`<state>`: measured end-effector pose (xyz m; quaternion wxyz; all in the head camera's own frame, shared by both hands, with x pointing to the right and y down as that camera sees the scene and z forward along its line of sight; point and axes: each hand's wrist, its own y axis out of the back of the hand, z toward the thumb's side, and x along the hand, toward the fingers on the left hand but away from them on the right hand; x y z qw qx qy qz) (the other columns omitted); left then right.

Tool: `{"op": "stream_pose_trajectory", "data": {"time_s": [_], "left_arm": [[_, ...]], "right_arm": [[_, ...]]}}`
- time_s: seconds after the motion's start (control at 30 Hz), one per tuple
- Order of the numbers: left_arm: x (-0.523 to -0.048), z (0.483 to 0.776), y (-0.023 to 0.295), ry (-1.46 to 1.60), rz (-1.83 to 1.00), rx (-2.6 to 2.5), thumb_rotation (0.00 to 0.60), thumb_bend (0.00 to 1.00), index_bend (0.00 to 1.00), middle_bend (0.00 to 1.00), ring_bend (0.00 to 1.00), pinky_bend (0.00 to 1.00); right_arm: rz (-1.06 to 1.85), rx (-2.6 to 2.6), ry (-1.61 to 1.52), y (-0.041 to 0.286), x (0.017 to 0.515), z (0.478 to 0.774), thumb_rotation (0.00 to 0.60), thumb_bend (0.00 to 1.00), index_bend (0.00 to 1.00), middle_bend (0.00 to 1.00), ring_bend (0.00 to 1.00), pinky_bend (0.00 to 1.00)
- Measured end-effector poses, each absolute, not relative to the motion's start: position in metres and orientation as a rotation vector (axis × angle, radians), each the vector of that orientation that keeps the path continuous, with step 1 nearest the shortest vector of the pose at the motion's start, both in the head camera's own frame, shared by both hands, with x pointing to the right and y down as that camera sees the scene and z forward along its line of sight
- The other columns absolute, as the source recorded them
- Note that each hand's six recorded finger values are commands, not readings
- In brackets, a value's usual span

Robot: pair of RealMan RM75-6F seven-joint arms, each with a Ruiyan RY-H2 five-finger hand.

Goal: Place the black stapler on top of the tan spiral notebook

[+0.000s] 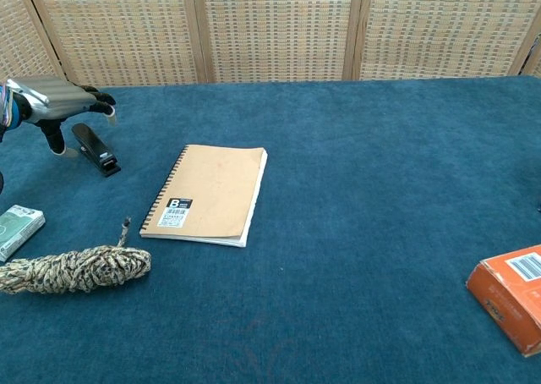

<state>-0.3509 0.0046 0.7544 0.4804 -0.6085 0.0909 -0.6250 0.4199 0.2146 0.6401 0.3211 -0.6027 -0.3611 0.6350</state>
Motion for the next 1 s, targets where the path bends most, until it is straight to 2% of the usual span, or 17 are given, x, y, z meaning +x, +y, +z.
{"op": "stream_pose_trajectory", "data": {"time_s": [0.2,0.3,0.37,0.47,0.53,0.83,1.0], "left_arm": [[-0.345,0.765,0.009,0.186,-1.533,-1.488,0.6,0.31,0.3,0.12,0.02,0.15],[-0.342,0.768,0.011,0.187,-1.527,-1.492,0.6,0.37,0.44,0.24,0.12,0.23],[-0.34,0.768,0.012,0.201,-1.513,-1.493,0.6,0.41,0.56,0.37,0.23,0.33],[-0.335,0.765,0.012,0.237,-1.481,-1.494,0.6,0.45,0.68,0.49,0.33,0.42],[-0.333,0.764,0.012,0.258,-1.459,-1.494,0.6,0.47,0.72,0.53,0.37,0.45],[-0.326,0.756,0.011,0.308,-1.372,-1.503,0.6,0.49,0.75,0.56,0.4,0.47],[-0.305,0.743,0.008,0.307,-1.275,-1.518,0.6,0.49,0.75,0.56,0.4,0.47]], "right_arm": [[1.667,-1.582,-0.956,0.214,0.422,0.64,0.6,0.04,0.16,0.0,0.0,0.01],[1.667,-1.58,-0.956,0.214,0.422,0.64,0.6,0.04,0.16,0.0,0.0,0.01],[1.667,-1.581,-0.956,0.214,0.422,0.64,0.6,0.04,0.16,0.0,0.0,0.01],[1.667,-1.583,-0.952,0.215,0.421,0.64,0.6,0.04,0.16,0.0,0.0,0.01],[1.666,-1.584,-0.95,0.215,0.42,0.641,0.6,0.04,0.16,0.0,0.0,0.01],[1.666,-1.585,-0.954,0.215,0.42,0.64,0.6,0.04,0.16,0.0,0.0,0.01],[1.668,-1.589,-0.955,0.214,0.421,0.641,0.6,0.04,0.16,0.0,0.0,0.01]]}}
